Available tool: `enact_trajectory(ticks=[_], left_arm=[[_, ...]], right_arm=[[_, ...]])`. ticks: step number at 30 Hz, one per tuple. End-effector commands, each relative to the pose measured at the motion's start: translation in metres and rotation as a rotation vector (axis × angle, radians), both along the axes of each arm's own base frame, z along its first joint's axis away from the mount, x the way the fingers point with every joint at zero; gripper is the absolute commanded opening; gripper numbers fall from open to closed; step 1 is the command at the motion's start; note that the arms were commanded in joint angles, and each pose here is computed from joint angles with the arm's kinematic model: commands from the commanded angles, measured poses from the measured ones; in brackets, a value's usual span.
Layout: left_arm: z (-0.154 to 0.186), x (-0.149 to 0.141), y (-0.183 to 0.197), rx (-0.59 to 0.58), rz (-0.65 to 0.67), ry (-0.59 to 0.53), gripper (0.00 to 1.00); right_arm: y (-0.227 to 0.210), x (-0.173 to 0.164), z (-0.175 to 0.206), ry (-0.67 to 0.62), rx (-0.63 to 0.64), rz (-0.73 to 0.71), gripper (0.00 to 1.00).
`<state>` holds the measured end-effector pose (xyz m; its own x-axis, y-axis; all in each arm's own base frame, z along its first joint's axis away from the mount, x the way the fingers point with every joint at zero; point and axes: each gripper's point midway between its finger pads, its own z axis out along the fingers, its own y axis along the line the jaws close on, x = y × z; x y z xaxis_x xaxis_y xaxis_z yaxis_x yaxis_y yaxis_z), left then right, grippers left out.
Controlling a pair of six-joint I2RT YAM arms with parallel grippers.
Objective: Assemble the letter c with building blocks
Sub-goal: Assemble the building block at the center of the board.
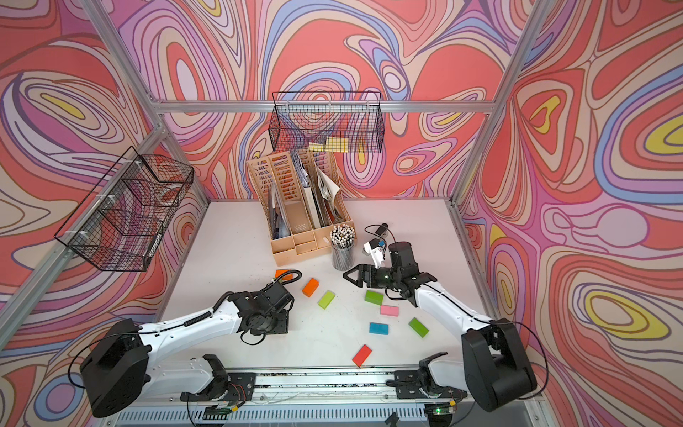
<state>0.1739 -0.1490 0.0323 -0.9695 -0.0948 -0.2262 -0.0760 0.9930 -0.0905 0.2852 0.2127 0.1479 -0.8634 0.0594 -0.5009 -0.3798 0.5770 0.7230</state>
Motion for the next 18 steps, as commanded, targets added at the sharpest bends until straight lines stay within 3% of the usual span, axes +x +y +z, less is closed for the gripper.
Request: enact_trajectory(ticks=[1, 18], left_arm=[[0.0014, 0.0092, 0.0005, 0.003, 0.01, -0.037, 0.58], [0.0011, 0.019, 0.0058, 0.08, 0.027, -0.037, 0.58]], right_arm=[[0.001, -0.0024, -0.0011, -0.005, 0.004, 0.009, 0.88], [0.0007, -0.0025, 0.0, -0.009, 0.004, 0.009, 0.88]])
